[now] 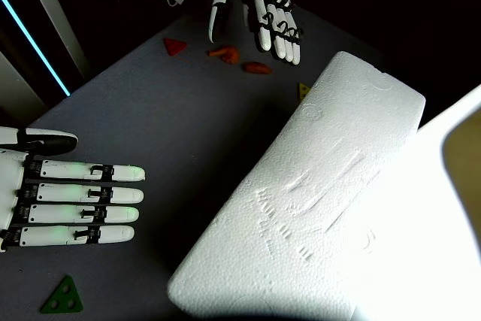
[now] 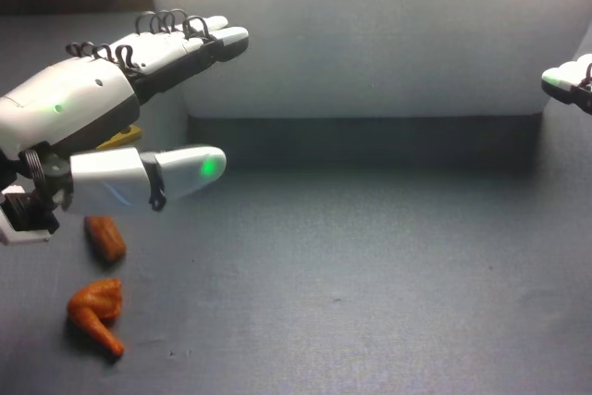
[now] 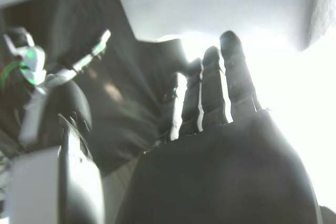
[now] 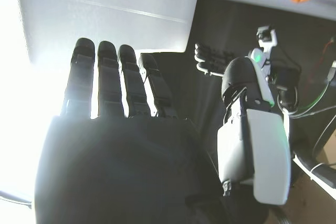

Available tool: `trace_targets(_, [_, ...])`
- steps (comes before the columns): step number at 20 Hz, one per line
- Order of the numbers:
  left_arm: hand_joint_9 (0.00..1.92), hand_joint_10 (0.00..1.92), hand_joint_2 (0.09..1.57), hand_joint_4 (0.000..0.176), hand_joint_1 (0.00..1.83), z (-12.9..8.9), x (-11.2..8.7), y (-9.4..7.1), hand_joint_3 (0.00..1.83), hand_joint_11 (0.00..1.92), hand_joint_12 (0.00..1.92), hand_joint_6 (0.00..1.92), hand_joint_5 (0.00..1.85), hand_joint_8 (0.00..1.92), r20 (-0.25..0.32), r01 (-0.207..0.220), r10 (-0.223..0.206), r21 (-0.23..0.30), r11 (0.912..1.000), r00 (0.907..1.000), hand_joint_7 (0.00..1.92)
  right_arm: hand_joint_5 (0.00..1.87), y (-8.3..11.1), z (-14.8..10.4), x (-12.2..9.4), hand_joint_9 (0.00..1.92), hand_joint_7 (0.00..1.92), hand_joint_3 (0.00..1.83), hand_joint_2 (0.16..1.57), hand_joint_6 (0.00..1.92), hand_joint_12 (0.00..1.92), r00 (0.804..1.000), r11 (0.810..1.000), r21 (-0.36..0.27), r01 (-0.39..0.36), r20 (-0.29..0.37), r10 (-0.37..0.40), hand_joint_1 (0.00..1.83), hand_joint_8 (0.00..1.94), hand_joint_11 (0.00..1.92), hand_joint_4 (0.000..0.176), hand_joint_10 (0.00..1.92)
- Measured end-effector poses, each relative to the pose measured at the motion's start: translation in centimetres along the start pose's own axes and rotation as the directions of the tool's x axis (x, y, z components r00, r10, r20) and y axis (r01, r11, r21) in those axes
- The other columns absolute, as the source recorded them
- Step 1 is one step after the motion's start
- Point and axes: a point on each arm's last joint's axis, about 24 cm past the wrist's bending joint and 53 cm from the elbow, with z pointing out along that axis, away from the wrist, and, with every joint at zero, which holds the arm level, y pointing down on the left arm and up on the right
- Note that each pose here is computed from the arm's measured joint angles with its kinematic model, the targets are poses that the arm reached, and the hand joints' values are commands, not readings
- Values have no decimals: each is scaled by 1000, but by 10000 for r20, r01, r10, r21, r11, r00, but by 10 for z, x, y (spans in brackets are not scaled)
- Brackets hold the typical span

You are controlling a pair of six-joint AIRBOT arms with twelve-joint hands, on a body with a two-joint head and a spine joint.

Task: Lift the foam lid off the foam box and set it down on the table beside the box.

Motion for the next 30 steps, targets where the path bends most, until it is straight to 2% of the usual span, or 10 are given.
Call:
trace_targets(4, [0,0,1311,66,175,-4,-4,-3,8,0,0,8,38,0,89,-29,29,-22,10000,10000,0,0,0,1,1,0,0,0,1336,0,641,10000,10000,25,39,-32,-39,421,0,0,0,0])
trace_targets(6, [0,0,1312,65,179,-7,-5,-3,7,0,0,6,36,0,124,-45,46,-15,10000,9999,0,0,2,1,-1,0,0,1,1344,0,66,10000,10000,-24,7,63,-7,437,0,0,0,0])
trace_targets(7, [0,0,1312,71,191,-9,-5,-2,6,0,0,4,33,0,145,-19,20,-82,10000,9999,0,0,3,1,-2,0,0,0,1337,0,12,9999,10000,-26,-17,124,18,434,0,0,0,0])
trace_targets(10, [0,0,1322,30,259,-15,-14,-8,4,0,0,14,65,0,389,-262,261,-2,9997,9989,0,0,6,-2,-12,0,0,0,1330,0,26,9991,9999,-96,141,404,-137,523,0,43,0,0])
trace_targets(15, [0,0,1320,27,299,-22,-29,-15,0,26,27,9,78,0,910,-546,528,179,9983,9945,0,0,8,-6,-42,0,0,0,1338,0,0,9883,9995,-111,296,1503,-276,659,0,0,0,0])
trace_targets(18, [0,0,1289,13,370,-22,-41,-13,0,0,576,15,35,0,1269,-688,669,103,9976,9897,0,0,8,-9,-56,0,0,0,1332,0,41,9780,9992,-95,385,2053,-357,594,0,78,0,0])
trace_targets(20, [0,0,1276,16,353,-22,-53,-13,0,0,591,4,27,0,1636,-753,733,61,9971,9838,0,0,3,-10,-63,44,0,1,1322,0,1195,9726,9989,76,461,2277,-466,504,0,2,0,25])
trace_targets(21, [0,0,1267,19,368,-22,-61,-13,0,0,504,2,30,0,1838,-855,829,62,9963,9795,0,0,0,-11,-68,10,0,0,1320,0,1429,9682,9985,236,497,2442,-540,449,0,0,0,4])
trace_targets(27, [18,8,1215,14,468,-18,-81,-2,0,0,795,4,59,5,2656,-648,666,-156,9978,9618,49,0,-14,-13,-101,1,0,0,1262,0,1654,9336,9955,758,574,3493,-805,458,0,0,0,1])
trace_targets(30, [0,0,1137,52,507,-16,-99,7,0,0,1305,5,34,0,3200,-616,709,-390,9973,9447,2,0,-27,-10,-111,0,0,0,1244,0,1337,9187,9937,1063,342,3882,-731,501,0,0,0,0])
